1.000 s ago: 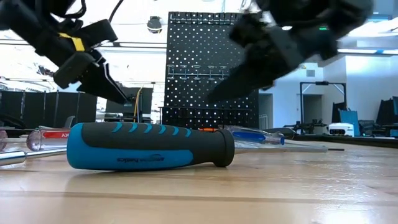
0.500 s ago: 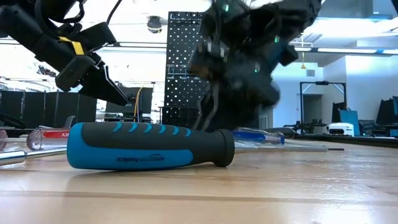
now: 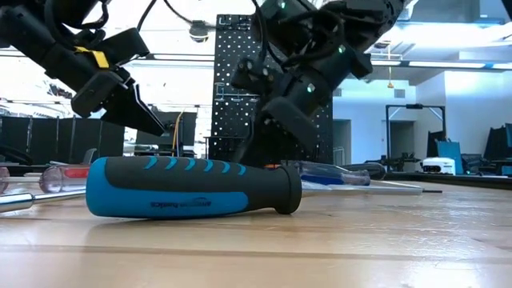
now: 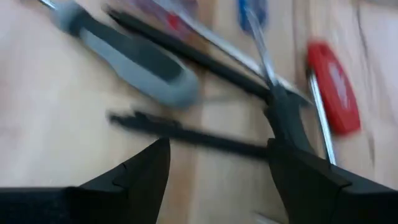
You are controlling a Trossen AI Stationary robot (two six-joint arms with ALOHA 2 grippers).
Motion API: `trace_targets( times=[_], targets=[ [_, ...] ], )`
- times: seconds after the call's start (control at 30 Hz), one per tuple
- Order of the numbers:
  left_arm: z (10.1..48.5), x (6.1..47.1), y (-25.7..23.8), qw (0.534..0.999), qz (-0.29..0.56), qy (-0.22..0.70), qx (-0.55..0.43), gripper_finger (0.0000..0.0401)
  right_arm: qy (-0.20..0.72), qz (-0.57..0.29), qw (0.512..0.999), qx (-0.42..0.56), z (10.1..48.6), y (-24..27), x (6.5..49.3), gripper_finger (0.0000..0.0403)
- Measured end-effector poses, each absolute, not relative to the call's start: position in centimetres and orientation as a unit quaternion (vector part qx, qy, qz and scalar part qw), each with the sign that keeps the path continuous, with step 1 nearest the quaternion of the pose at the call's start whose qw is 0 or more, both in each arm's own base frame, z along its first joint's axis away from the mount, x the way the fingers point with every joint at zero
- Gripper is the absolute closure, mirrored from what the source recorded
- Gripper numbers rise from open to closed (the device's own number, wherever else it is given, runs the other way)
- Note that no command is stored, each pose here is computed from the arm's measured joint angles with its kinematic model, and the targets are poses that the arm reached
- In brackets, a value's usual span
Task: Hang tools onto peg board
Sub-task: Move the black pen
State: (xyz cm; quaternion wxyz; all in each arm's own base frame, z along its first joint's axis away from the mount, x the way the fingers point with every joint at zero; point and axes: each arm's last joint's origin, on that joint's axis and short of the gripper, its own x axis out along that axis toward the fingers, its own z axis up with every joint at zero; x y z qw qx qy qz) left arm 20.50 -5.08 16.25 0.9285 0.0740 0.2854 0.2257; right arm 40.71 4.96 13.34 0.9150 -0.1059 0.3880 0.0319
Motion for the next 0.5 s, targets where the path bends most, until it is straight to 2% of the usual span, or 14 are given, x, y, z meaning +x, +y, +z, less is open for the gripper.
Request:
trace_targets(
  times=[0.2, 0.33, 0.5],
  targets=[
    [16.2, 20.4, -5.1, 0.927, 0.226, 0.289, 0.074, 0.0274, 0.382, 0.078, 0.917, -0.088, 12.3, 5.6, 41.6, 0.0146],
    [16.1, 20.4, -5.0, 0.926, 0.228, 0.293, 0.074, 0.0274, 0.397, 0.086, 0.91, -0.078, 11.3, 5.9, 42.3, 0.0193],
    [16.1, 20.4, -5.0, 0.926, 0.228, 0.293, 0.074, 0.0274, 0.457, 0.09, 0.881, -0.079, 12.1, 6.5, 41.5, 0.0262]
  ],
)
